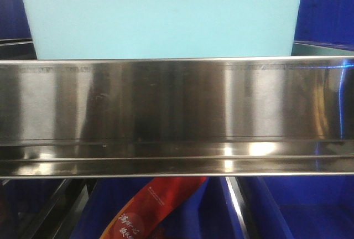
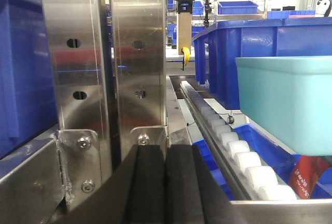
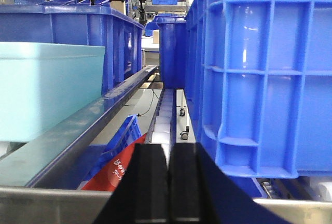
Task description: Fetch blue bin and place on conveyor start
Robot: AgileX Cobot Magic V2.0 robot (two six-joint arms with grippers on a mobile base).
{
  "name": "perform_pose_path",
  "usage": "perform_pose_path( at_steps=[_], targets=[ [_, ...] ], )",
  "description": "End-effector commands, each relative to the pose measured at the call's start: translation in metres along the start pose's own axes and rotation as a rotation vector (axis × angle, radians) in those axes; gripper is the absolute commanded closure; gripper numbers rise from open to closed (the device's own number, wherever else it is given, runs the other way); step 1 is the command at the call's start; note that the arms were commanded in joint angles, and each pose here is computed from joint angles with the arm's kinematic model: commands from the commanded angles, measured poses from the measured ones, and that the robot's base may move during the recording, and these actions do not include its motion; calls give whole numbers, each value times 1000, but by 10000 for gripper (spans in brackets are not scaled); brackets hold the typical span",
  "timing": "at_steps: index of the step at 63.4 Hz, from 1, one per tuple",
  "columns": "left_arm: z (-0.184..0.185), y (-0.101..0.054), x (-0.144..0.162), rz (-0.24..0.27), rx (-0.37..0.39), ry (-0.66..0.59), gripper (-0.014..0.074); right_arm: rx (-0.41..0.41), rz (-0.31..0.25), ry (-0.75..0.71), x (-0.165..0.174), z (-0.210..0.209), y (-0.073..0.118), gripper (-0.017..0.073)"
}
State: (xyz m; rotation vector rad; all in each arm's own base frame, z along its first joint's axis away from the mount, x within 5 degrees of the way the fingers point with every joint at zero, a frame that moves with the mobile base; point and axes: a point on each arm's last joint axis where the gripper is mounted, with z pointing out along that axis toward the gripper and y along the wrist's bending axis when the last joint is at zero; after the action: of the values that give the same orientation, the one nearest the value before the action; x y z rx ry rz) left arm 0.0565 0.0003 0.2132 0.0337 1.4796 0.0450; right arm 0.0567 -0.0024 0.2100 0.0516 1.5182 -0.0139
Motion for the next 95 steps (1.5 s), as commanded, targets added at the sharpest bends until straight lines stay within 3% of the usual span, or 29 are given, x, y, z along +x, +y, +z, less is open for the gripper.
perform_pose_path(
  at_steps=[1,54,65,73,95],
  targets=[
    [0,0,-2,-5,-3,-22,704,4,1,-30,-3,0,0,724],
    [-1,0,-6,-5,-5,-58,704,4,1,-30,-3,0,0,724],
    [-1,0,-5,-9,-2,-43,704,8,10,-132,-12,-1,-1,724],
    [-6,2,-36,-11,2,-16,704,0,12,-67,-27,-4,1,724],
    [-12,6,-117,67,3,90,704,-25,5,36,-109,-27,5,724]
  ],
)
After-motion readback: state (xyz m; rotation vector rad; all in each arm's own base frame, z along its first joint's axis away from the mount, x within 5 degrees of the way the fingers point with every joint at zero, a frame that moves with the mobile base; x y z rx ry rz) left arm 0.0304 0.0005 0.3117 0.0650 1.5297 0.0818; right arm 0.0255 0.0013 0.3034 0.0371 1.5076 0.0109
